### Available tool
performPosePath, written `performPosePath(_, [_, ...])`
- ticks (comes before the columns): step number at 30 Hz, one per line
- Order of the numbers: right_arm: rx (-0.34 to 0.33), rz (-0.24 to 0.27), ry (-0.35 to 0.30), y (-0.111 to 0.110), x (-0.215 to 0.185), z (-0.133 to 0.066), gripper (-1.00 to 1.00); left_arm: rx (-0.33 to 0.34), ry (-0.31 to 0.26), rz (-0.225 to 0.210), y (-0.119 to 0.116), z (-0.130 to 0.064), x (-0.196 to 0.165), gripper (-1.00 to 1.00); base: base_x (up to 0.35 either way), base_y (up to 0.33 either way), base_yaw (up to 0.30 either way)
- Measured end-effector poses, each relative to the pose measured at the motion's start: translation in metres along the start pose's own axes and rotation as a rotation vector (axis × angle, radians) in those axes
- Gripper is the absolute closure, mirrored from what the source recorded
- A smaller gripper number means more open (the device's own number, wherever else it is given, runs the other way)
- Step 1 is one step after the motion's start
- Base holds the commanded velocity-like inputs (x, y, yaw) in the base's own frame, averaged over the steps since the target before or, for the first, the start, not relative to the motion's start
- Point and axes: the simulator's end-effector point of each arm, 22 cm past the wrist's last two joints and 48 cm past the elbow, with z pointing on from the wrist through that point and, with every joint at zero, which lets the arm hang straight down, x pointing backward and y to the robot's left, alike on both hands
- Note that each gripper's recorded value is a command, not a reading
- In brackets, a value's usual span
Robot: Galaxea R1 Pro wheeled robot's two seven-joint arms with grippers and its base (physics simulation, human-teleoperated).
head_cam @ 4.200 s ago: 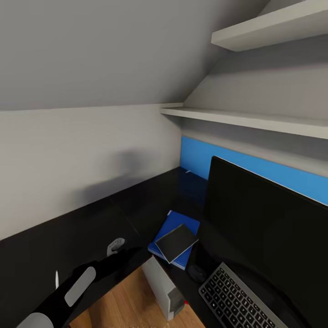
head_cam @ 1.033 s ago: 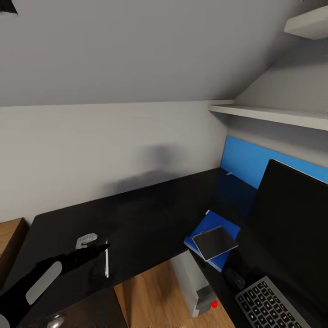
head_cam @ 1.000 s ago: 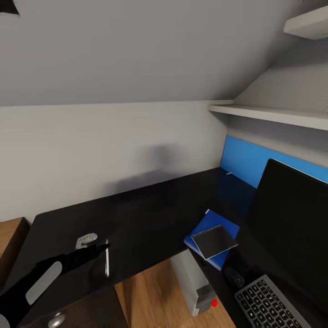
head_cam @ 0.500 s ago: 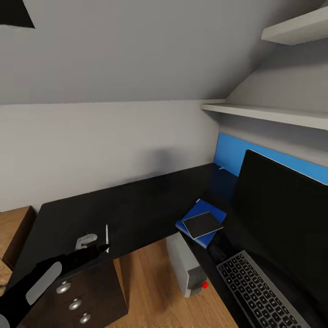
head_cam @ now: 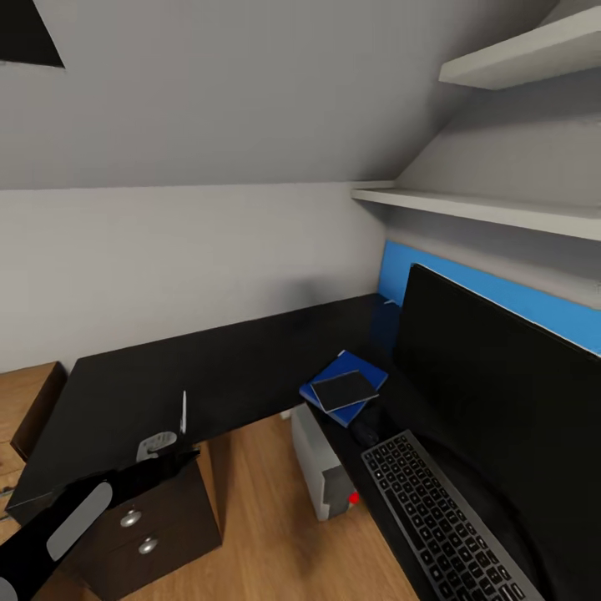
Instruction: In the bedroom, organize the workspace by keeping the computer under the desk, ensuring the monitor is on the desk, placing the keyboard on the desk next to the monitor, placing the mouse on the desk next to the keyboard, moving the folder from the swivel chair onto the desk next to the mouse, stacking the notebook on top of the folder with the pen on top of the notebook, and positioning the swivel chair next to the desk.
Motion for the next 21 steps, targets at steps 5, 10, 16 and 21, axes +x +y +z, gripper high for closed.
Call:
performPosePath(5, [-0.002, 0.001, -0.001, 0.001, -0.001, 0.000, -1.00, -0.035, 0.019, -0.022, 0.018, 0.000, 0.011, -1.00, -0.041, -0.039, 0.098])
performPosePath(10, [-0.009, 0.012, -0.011, 0.006, -0.005, 0.001, -1.00, -0.069, 0.037, -0.040, 0.034, -0.001, 0.023, -1.00, -0.008, -0.008, 0.092])
performPosePath(16, [-0.012, 0.020, -0.023, 0.007, -0.011, 0.004, -1.00, -0.131, 0.083, -0.080, 0.064, -0.003, 0.049, -1.00, -0.002, -0.002, 0.025])
performPosePath(21, [-0.009, 0.021, -0.039, 0.006, -0.019, 0.010, -1.00, -0.236, 0.123, -0.138, 0.111, -0.012, 0.090, -1.00, 0.000, 0.000, 0.003])
